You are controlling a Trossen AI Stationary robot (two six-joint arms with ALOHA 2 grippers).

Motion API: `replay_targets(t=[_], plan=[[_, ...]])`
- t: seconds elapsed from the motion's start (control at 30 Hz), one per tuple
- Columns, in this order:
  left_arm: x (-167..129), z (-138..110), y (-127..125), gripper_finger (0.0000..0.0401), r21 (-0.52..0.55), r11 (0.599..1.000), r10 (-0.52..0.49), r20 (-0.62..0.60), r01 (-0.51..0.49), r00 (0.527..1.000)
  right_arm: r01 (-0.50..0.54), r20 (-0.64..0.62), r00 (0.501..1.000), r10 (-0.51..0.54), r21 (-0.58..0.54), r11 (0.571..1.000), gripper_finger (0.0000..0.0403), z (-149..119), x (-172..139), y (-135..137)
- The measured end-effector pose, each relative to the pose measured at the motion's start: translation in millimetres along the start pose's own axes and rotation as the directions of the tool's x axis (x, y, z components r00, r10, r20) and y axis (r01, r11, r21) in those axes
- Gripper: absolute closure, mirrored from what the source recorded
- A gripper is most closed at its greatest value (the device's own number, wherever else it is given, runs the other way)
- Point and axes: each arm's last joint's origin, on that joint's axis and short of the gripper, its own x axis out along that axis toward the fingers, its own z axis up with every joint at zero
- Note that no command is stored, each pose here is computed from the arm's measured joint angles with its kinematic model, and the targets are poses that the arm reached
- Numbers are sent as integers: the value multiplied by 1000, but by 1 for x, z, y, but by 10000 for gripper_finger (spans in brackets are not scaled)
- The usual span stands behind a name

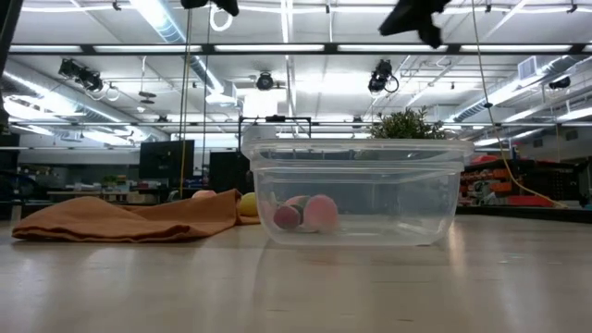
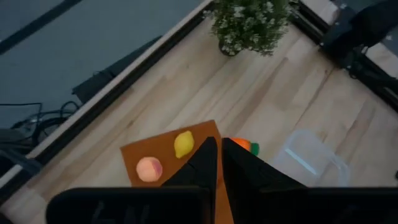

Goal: Pick and placing Produce into tupperware
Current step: Put the carrot into the transparent bin

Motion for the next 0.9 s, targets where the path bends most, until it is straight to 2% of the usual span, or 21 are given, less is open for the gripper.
replay_targets(t=[0.2,0.3,0.4,0.5,0.57,0.67,0.73,0.9], plan=[[-8,-5,8,378,36,999,27,-18,-26,999,-76,-76,994,74,-17,997,401,-2,62,18],[-15,-6,11,377,54,998,27,1,-28,1000,-114,-86,990,110,-35,993,401,7,81,33],[-27,-7,15,380,64,998,17,61,-21,998,-149,-69,987,144,-72,986,401,24,91,50],[-48,-5,19,389,83,996,-45,187,30,981,-152,-31,988,150,-101,983,401,45,96,64],[-66,-1,21,394,99,991,-117,311,90,943,-128,-13,992,127,-113,985,401,57,98,69],[-94,4,25,396,143,980,-194,492,140,849,-97,2,995,98,-127,987,401,70,103,71],[-108,4,26,393,166,976,-211,569,140,794,-89,10,996,91,-124,988,401,76,107,71],[-129,3,24,384,249,966,-221,677,63,703,-75,8,997,77,-105,992,401,80,119,68]])
